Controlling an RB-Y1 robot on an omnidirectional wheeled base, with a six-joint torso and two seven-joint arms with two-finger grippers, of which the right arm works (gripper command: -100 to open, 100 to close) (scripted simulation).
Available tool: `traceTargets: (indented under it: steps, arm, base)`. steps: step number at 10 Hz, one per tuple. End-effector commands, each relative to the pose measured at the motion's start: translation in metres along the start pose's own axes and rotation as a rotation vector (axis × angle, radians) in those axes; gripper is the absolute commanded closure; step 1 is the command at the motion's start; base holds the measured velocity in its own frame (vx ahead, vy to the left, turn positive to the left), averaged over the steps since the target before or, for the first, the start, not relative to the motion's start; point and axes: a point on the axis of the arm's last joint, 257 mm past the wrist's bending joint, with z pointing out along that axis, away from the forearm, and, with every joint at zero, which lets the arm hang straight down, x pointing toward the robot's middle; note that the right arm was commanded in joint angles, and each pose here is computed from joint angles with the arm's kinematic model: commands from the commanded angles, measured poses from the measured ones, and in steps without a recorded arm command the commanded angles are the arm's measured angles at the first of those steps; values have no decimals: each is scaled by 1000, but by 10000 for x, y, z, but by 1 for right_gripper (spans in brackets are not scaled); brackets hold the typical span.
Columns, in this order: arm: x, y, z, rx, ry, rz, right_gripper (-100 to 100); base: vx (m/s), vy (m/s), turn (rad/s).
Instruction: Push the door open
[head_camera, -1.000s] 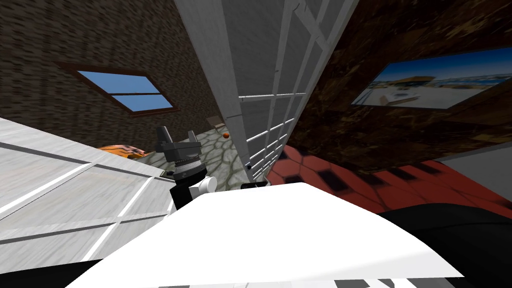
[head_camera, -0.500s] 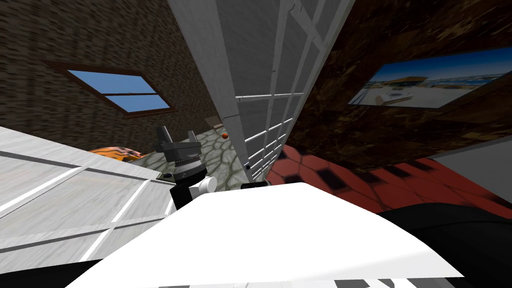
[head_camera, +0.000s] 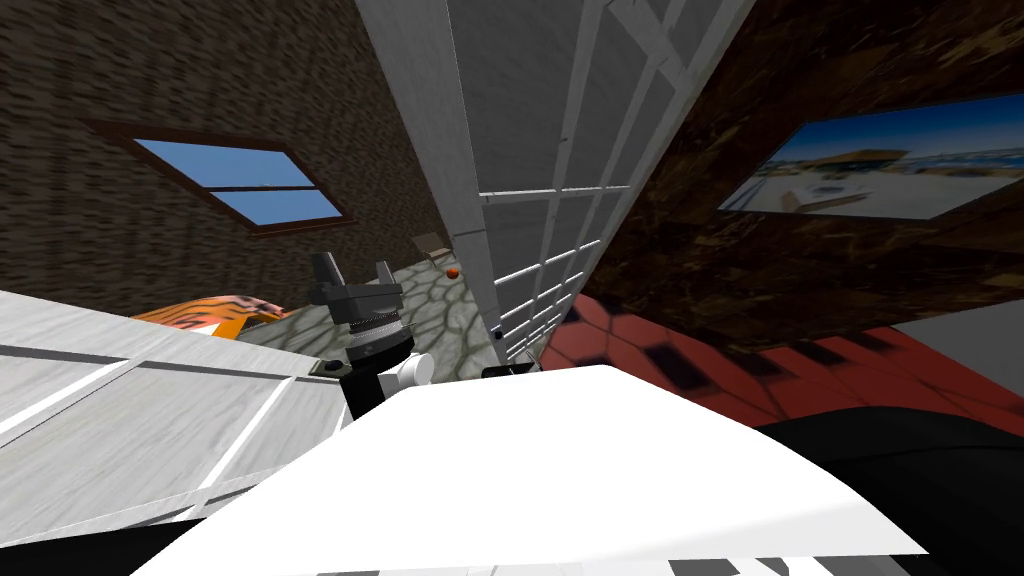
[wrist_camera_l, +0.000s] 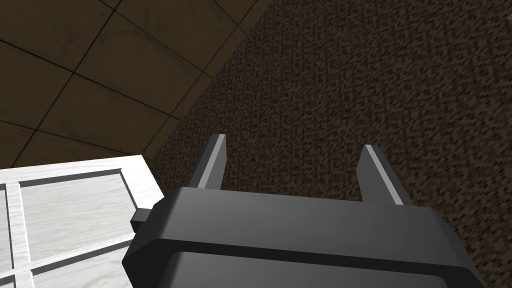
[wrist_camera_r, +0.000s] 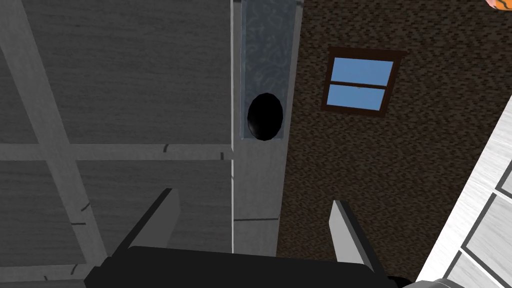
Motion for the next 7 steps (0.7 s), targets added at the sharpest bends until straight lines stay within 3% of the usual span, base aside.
traceTargets:
  steps: [1,3,4,5,7]
  arm:
    - [0,-31,60,4,0,0,-100]
    - [-2,-63,132,8,0,1,-100]
    - [-6,-53,105,7,-1,0,-100]
    - [-6,-53,105,7,-1,0,100]
    - [-6,-53,105,7,-1,0,100]
  base:
    - [152,154,35]
    - [163,157,19]
    - [73,64,-4]
    - [-10,-6,-1]
    - [-27,-25,3]
